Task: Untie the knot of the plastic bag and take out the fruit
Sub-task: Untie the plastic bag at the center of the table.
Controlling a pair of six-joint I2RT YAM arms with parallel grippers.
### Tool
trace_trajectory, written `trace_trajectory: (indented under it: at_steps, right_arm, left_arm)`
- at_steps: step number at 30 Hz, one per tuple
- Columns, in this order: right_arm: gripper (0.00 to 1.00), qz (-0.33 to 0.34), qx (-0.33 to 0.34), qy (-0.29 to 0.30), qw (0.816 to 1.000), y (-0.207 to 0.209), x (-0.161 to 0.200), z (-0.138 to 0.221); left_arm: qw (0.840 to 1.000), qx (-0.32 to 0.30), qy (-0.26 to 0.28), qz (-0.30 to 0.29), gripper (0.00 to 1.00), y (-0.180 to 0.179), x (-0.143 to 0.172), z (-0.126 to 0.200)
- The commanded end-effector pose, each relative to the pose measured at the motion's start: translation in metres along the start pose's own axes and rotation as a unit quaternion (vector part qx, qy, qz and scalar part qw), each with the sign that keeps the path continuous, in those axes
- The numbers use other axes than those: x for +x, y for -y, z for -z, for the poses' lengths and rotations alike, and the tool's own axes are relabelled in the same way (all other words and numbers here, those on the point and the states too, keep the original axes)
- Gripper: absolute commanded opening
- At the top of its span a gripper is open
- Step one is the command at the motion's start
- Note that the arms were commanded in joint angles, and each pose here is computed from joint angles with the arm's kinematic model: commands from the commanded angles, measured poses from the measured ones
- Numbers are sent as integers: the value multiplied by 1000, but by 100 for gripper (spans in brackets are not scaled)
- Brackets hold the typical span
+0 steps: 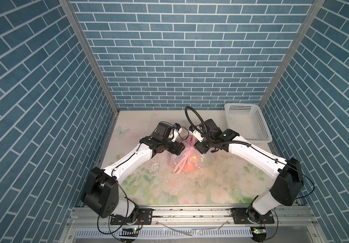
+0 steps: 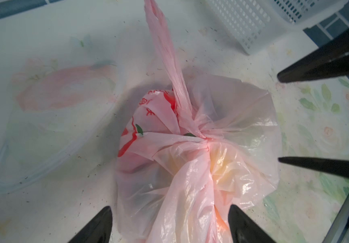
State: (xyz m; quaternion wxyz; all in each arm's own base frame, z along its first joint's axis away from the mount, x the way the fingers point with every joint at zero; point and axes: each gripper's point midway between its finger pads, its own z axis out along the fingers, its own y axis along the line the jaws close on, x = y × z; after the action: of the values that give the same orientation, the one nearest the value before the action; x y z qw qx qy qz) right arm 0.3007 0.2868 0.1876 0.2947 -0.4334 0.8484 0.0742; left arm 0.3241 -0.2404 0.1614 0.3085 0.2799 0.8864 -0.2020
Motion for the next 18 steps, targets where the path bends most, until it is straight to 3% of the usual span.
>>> trace_trajectory:
  at_steps: [1,12,18]
  right_arm:
    - [66,-36,-22,-16,999,-5,20,11]
    - [66,-95,-32,11,995,7,30,-3]
    - [66,-105,-55,23,993,3,29,-13]
  left_arm:
    - [999,26,-22,-25,84,13,5,-7]
    - [997,45,-41,-48,63,31,7,-47]
    - [998,26,-38,-43,40,24,11,-55]
